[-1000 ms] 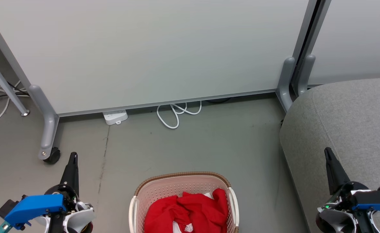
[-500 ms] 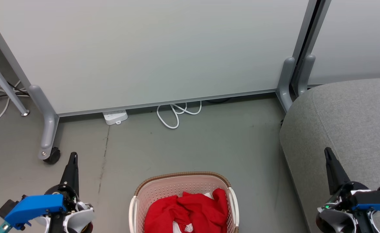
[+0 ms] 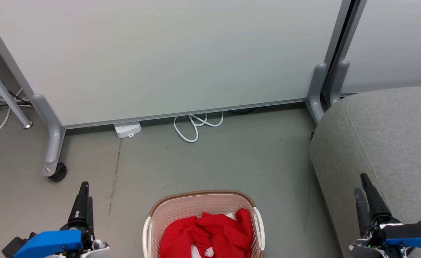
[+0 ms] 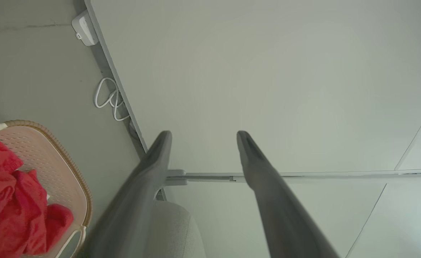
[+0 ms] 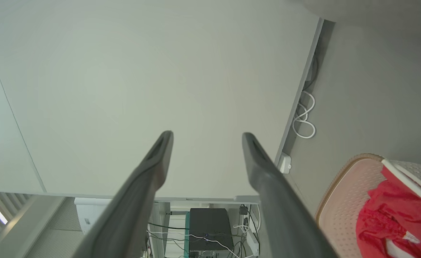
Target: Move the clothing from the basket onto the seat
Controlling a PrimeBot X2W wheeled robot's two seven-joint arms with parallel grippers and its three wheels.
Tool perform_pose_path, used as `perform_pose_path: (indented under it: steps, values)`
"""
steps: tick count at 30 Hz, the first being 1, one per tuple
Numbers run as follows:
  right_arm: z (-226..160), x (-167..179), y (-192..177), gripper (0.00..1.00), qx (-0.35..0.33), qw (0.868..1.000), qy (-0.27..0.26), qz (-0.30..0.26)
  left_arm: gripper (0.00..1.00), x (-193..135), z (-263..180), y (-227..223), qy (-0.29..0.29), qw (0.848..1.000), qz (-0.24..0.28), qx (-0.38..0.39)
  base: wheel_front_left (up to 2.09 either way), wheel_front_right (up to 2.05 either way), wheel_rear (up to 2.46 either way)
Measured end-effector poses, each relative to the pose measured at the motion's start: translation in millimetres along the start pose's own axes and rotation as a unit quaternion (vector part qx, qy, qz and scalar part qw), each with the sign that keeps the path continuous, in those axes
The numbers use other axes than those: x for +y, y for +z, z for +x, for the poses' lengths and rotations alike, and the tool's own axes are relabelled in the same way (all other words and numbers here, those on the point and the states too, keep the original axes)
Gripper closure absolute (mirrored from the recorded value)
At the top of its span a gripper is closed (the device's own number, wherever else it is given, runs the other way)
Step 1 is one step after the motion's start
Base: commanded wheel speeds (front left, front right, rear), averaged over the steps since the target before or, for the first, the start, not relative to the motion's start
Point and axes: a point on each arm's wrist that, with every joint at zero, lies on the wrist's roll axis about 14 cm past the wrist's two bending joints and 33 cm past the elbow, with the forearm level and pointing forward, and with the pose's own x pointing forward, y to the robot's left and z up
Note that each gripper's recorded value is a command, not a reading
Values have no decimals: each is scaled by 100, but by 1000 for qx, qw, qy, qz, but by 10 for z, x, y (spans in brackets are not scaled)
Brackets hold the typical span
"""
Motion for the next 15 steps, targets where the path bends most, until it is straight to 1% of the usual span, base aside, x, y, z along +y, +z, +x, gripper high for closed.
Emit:
perform_pose_path:
  steps: [7, 15]
  values:
    - [18, 68, -29, 0, 0, 997, 8, -72, 0, -117, 46, -14, -15, 998, 68, -3, 0, 0, 0]
    - [34, 128, -77, 0, 1, 987, 17, -157, 0, -176, 67, -101, -17, 987, 158, 2, 0, 0, 0]
